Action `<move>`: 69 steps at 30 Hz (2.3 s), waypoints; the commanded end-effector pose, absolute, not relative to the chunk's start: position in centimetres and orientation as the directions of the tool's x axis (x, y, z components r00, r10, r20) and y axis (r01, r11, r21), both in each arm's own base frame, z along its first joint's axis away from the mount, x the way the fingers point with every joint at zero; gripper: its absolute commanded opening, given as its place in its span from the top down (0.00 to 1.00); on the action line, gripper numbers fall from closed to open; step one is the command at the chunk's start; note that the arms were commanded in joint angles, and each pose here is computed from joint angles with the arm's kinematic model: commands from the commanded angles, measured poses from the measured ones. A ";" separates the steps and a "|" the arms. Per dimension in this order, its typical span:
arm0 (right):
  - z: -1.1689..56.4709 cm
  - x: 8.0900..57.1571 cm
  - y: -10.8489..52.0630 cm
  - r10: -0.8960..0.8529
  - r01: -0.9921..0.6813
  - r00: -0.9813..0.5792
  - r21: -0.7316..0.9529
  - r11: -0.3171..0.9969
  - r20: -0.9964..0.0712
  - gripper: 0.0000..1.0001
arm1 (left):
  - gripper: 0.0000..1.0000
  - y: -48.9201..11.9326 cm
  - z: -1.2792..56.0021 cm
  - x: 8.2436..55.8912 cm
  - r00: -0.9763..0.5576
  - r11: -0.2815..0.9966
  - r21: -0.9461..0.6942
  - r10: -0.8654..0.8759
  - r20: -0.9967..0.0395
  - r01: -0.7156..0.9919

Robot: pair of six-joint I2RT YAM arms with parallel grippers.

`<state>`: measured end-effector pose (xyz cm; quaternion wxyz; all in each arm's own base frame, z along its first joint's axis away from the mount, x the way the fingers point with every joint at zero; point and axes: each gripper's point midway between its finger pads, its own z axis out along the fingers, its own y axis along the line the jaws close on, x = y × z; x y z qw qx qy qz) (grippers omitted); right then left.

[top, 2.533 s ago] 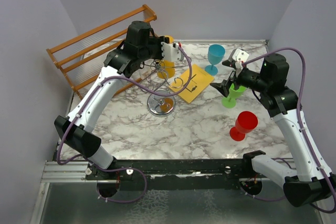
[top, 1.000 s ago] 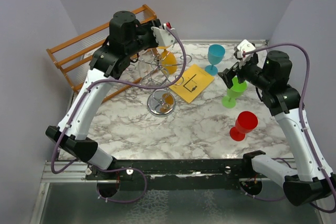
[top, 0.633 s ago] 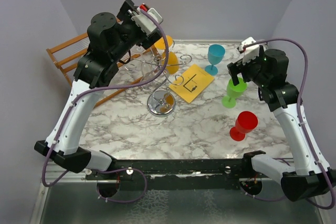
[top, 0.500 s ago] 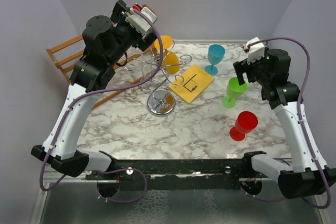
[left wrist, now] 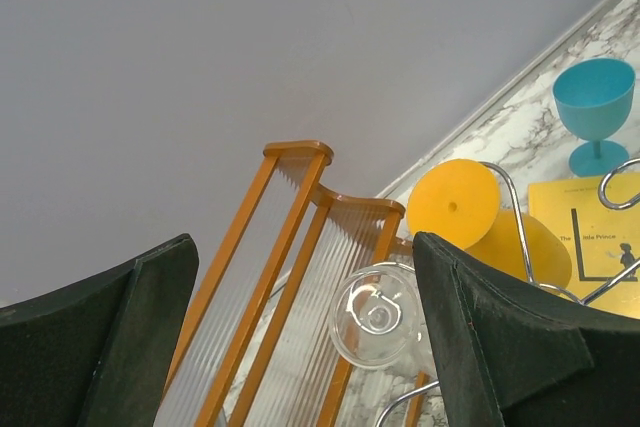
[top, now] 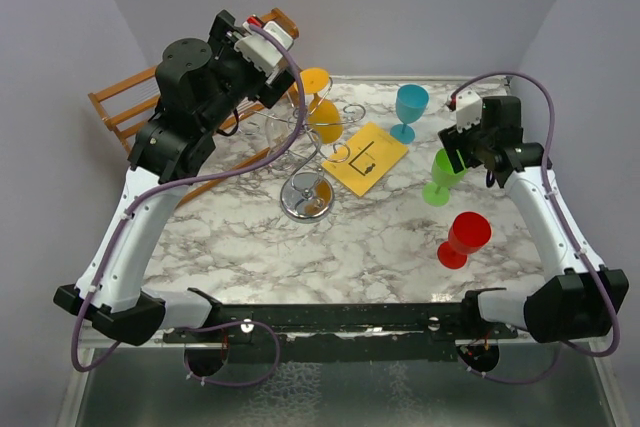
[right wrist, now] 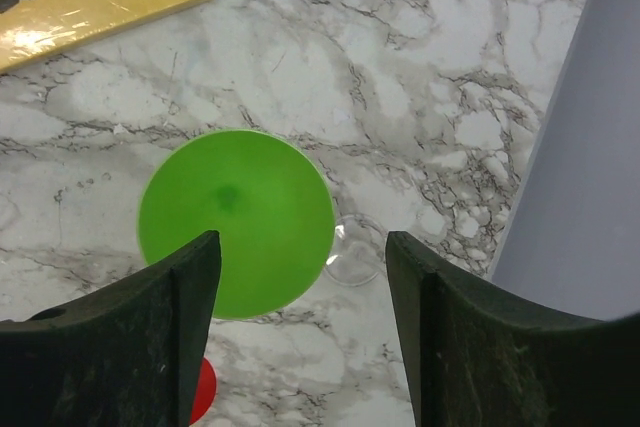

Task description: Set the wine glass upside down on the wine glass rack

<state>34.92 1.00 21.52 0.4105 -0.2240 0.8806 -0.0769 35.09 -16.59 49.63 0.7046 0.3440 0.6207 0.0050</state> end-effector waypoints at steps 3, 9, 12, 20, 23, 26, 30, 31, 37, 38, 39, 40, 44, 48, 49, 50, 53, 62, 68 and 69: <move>20.2 35.4 0.0 -0.475 -0.325 -0.614 -0.346 0.880 -0.630 0.38 | 0.09 -16.2 50.6 33.8 0.237 0.771 0.467 0.403 -0.884 0.432; 19.0 36.1 -0.3 -0.481 -0.337 -0.639 -0.343 0.877 -0.601 0.46 | 0.09 -16.1 50.7 34.1 0.240 0.770 0.479 0.415 -0.878 0.421; 18.4 36.4 -0.2 -0.477 -0.352 -0.647 -0.322 0.879 -0.595 0.51 | 0.09 -16.2 50.5 34.1 0.238 0.767 0.480 0.417 -0.877 0.426; 17.0 36.6 0.2 -0.457 -0.380 -0.663 -0.260 0.888 -0.593 0.62 | 0.08 -16.0 50.1 34.4 0.233 0.762 0.500 0.442 -0.866 0.412; 16.9 36.7 0.5 -0.449 -0.392 -0.660 -0.234 0.890 -0.603 0.65 | 0.09 -16.1 49.9 34.5 0.230 0.759 0.501 0.446 -0.865 0.416; 17.0 36.9 0.8 -0.447 -0.404 -0.656 -0.217 0.889 -0.608 0.71 | 0.08 -16.0 49.5 34.7 0.220 0.759 0.503 0.453 -0.864 0.413; 17.6 37.3 1.2 -0.451 -0.424 -0.642 -0.203 0.883 -0.620 0.82 | 0.06 -15.3 49.5 34.9 0.204 0.781 0.498 0.454 -0.867 0.378; 17.9 37.5 1.4 -0.453 -0.429 -0.634 -0.202 0.881 -0.627 0.86 | 0.05 -15.0 49.4 34.9 0.197 0.788 0.494 0.453 -0.869 0.367; 21.8 37.8 3.7 -0.460 -0.511 -0.541 -0.159 0.845 -0.704 0.99 | 0.01 -14.0 49.3 35.0 0.174 0.823 0.468 0.435 -0.883 0.320; 22.6 37.6 4.2 -0.463 -0.534 -0.517 -0.151 0.832 -0.720 0.99 | 0.01 -14.0 49.4 34.9 0.174 0.828 0.460 0.425 -0.888 0.322; 23.7 37.4 4.7 -0.460 -0.551 -0.493 -0.144 0.822 -0.738 0.99 | 0.01 -14.1 49.3 34.8 0.173 0.829 0.451 0.416 -0.893 0.331; 24.7 37.3 5.1 -0.457 -0.563 -0.472 -0.141 0.814 -0.754 0.99 | 0.01 -14.3 49.3 34.6 0.174 0.829 0.442 0.406 -0.897 0.342; 29.6 36.7 6.3 -0.433 -0.586 -0.379 -0.150 0.797 -0.818 0.99 | 0.01 -15.3 49.1 33.7 0.178 0.810 0.417 0.377 -0.909 0.412; 35.6 36.2 7.1 -0.387 -0.573 -0.265 -0.179 0.800 -0.883 0.99 | 0.01 -16.2 49.3 33.1 0.178 0.806 0.362 0.315 -0.932 0.469; 37.1 36.1 7.3 -0.371 -0.569 -0.232 -0.184 0.802 -0.899 0.99 | 0.01 -16.4 49.5 32.9 0.175 0.807 0.344 0.296 -0.939 0.480; 38.6 35.9 7.6 -0.354 -0.568 -0.197 -0.188 0.802 -0.914 0.99 | 0.01 -16.6 49.7 32.8 0.174 0.808 0.324 0.274 -0.946 0.491; 42.8 35.3 8.5 -0.296 -0.568 -0.097 -0.191 0.800 -0.950 0.99 | 0.01 -17.4 50.1 32.3 0.151 0.806 0.235 0.182 -0.972 0.544; 52.3 33.6 11.4 -0.126 -0.635 0.125 -0.177 0.752 -0.984 0.99 | 0.01 -19.9 50.4 31.4 0.051 0.729 0.016 -0.027 -0.998 0.685; 55.7 31.9 13.6 -0.011 -0.731 0.190 -0.149 0.666 -0.982 0.99 | 0.08 -21.1 50.5 32.1 0.004 0.703 -0.060 -0.089 -0.996 0.709; 55.9 31.7 13.9 0.001 -0.744 0.193 -0.146 0.652 -0.981 0.99 | 0.09 -21.4 50.6 32.0 -0.005 0.691 -0.075 -0.103 -0.995 0.719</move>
